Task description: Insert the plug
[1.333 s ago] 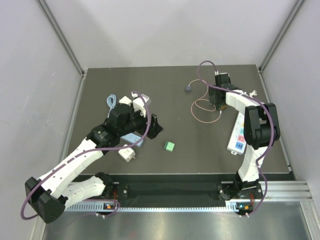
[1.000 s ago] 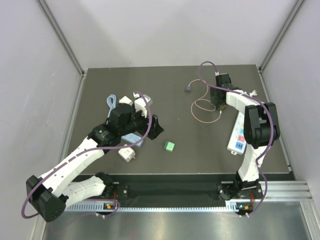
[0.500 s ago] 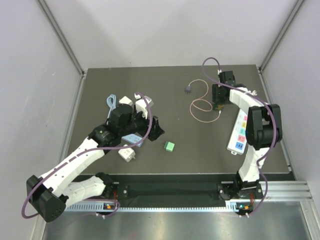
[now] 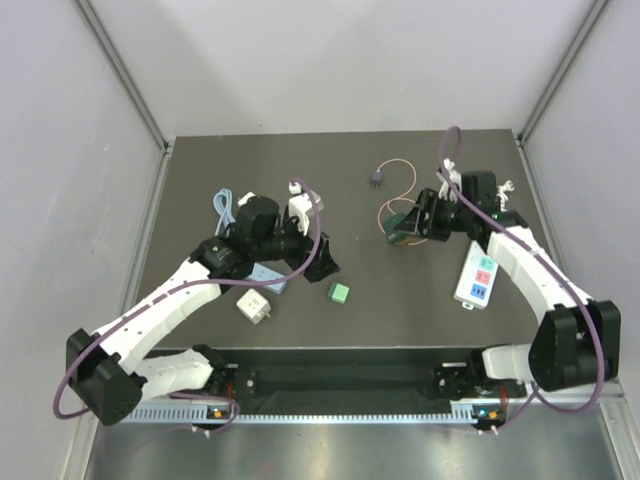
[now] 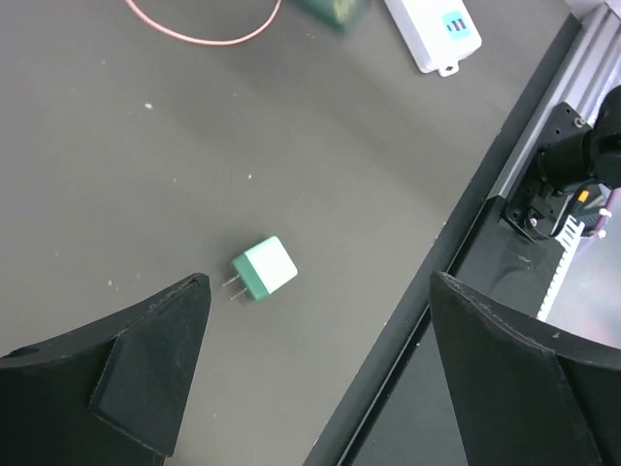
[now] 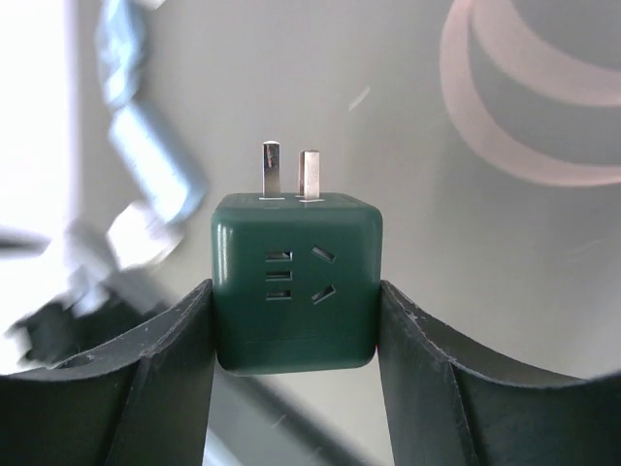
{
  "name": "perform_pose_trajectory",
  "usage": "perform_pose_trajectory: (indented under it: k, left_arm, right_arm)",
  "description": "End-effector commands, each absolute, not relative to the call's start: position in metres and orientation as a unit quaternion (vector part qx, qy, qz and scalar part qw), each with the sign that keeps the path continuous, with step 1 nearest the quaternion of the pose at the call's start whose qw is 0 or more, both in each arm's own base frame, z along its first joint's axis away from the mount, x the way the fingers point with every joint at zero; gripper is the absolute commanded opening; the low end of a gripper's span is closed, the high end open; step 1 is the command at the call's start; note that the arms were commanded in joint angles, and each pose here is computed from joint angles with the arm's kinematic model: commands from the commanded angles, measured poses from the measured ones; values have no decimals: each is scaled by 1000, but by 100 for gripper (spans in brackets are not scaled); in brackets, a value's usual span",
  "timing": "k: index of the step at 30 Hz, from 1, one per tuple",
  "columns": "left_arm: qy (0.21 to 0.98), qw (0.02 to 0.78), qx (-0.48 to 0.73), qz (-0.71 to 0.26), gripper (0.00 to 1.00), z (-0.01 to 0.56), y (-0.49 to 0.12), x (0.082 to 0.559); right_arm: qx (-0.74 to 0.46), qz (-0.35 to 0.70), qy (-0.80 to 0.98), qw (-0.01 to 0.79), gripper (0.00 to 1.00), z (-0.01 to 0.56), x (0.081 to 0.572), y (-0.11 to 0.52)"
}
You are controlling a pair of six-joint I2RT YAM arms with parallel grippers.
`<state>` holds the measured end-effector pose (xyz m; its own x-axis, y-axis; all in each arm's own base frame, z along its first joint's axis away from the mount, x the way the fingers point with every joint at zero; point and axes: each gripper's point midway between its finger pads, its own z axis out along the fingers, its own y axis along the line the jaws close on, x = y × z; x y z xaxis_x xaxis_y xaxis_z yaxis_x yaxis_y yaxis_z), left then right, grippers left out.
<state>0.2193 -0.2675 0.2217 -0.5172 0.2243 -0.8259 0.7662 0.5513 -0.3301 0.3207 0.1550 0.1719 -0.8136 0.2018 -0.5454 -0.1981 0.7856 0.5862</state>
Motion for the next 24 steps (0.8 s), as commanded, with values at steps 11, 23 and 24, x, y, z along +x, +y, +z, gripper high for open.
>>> perform_pose_trajectory:
  k: [11,23,24]
  left_arm:
    - [706,426,432,-366,98,257,-323,226]
    - [682,413,484,-360,98,255,-367,210]
    - [685,415,485,-351,98,252,-370,210]
  right_arm:
    - [-64,559,791,239,20,241,220,219]
    - [-73,581,780,219,18,247,205,225]
    - [-74,582,778,223,18,248,205,226]
